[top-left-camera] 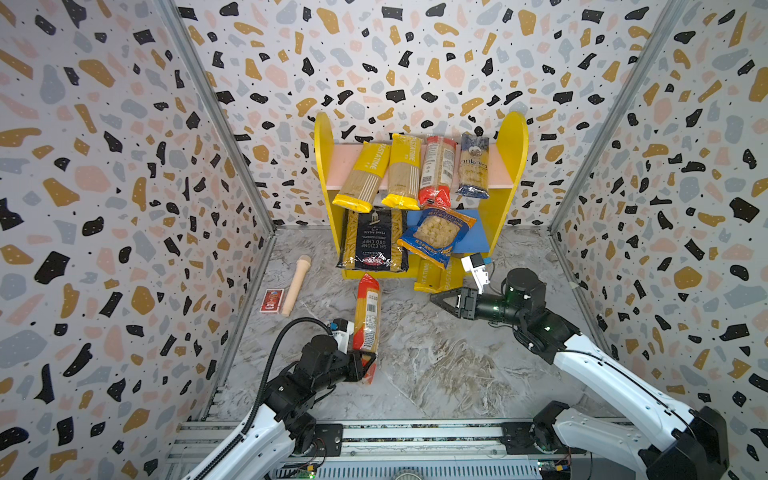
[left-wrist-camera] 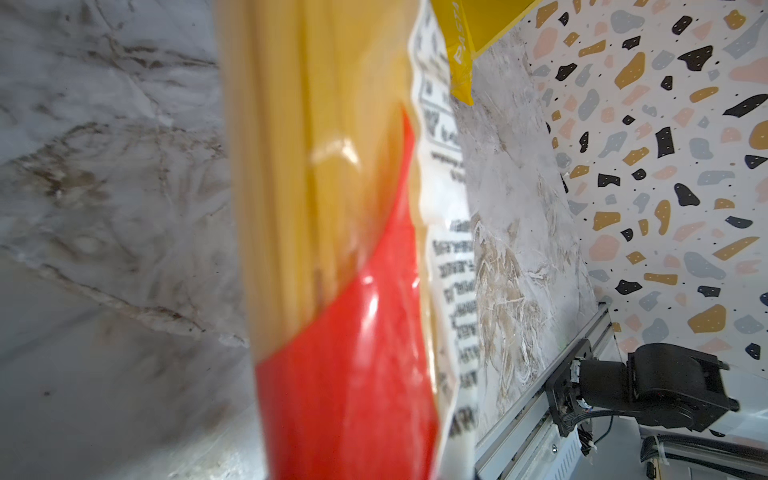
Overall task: Place and organize the pasta boxes and bags onto the shelf
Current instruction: 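Open the right gripper and draw it back while the left gripper holds the pack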
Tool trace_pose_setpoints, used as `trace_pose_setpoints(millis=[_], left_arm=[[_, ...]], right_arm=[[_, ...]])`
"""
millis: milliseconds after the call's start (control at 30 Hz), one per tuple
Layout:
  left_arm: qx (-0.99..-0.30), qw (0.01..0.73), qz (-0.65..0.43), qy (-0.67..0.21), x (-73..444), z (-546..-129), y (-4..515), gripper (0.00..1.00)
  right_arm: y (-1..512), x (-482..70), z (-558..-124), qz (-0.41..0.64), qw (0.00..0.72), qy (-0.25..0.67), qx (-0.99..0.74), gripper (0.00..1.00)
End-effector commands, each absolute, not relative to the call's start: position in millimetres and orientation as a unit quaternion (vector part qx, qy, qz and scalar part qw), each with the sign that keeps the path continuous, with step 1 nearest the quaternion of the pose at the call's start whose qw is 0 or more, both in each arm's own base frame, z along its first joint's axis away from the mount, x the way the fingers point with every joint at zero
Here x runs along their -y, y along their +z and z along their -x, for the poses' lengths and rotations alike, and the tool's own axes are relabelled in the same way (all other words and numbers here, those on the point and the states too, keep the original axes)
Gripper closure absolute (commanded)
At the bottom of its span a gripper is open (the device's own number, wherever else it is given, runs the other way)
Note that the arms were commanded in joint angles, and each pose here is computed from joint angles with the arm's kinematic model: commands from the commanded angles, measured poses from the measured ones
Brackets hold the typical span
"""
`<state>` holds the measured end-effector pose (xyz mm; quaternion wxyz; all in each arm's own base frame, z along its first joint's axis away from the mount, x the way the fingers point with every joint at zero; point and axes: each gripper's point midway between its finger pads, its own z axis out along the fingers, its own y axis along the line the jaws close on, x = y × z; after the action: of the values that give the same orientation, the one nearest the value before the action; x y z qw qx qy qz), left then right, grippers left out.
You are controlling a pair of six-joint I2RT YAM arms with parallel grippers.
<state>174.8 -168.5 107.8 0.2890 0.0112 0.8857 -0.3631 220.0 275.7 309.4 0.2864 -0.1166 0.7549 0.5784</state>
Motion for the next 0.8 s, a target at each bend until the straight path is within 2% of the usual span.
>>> trace_pose_setpoints(millis=[0,33,400,767], left_arm=[[-0.830,0.383,-0.033,-0.404,181.7,-201.3,158.2,1.00],[-0.833,0.382,-0.032,-0.400,181.9,-203.1,155.9,1.00],[-0.850,0.370,-0.037,-0.372,189.0,-221.2,138.8,1.00],[-0.857,0.389,-0.041,-0.337,203.0,-263.0,151.9,1.00]], right_arm=[[311.1,-263.5,-213.7,0.121,0.296,0.566,-0.760,0.13],[313.2,-260.3,-212.8,0.121,0.300,0.564,-0.760,0.01],[329.0,-232.5,-209.5,0.110,0.321,0.562,-0.754,0.01],[331.7,-221.0,-211.3,0.102,0.318,0.570,-0.751,0.01]])
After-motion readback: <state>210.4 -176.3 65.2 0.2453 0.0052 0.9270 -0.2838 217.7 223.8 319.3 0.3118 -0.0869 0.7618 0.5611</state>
